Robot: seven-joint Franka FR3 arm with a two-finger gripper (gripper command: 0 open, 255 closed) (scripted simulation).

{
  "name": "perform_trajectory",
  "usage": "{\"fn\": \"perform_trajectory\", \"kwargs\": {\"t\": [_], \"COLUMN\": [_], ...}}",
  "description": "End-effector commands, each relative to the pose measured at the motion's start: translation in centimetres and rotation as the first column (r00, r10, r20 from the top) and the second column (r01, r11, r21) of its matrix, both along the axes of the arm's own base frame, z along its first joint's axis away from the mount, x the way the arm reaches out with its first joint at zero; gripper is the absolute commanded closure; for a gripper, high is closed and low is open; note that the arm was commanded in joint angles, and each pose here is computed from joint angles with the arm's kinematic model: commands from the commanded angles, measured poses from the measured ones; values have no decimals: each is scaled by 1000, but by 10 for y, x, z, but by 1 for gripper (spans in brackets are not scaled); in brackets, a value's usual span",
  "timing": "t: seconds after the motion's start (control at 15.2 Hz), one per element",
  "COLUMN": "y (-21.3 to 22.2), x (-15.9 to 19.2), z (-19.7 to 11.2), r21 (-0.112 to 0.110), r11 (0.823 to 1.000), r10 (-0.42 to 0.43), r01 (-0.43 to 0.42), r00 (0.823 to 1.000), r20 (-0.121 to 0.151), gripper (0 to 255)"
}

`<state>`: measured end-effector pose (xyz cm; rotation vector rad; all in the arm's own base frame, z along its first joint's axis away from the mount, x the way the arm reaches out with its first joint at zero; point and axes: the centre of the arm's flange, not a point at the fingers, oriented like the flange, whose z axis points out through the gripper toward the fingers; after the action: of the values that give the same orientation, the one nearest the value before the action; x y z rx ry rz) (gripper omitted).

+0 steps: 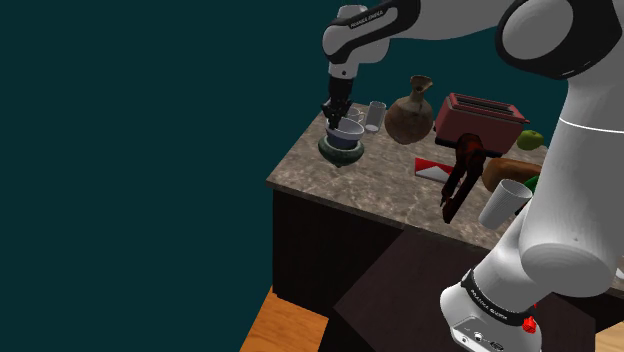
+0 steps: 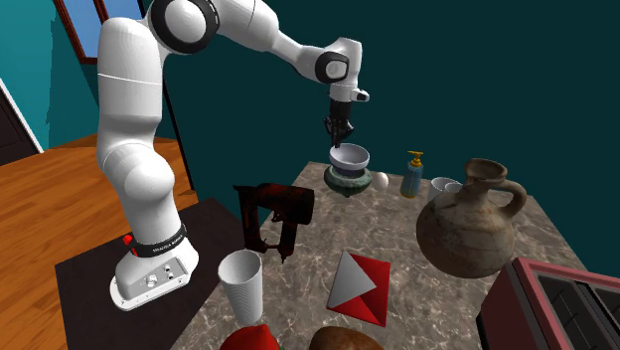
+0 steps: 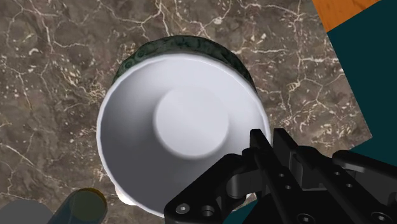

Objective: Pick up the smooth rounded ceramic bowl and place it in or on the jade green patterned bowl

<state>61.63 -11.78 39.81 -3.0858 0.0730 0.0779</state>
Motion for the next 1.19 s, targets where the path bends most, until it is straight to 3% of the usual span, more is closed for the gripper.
{"fn": "perform_trajectory", "kwargs": {"t": [0.0, 0.33, 0.59, 1.12], "y": [0, 0, -3, -3], "x": [0, 0, 2, 2], "z": [0, 0, 50, 50], "r21": [0, 0, 0, 0], "r11": [1000, 1000, 1000, 1000], "r10": [0, 0, 0, 0], "r01": [0, 0, 0, 0], "r00": [1000, 1000, 1000, 1000], "r20": [0, 0, 0, 0], "gripper": [0, 0, 0, 0]}}
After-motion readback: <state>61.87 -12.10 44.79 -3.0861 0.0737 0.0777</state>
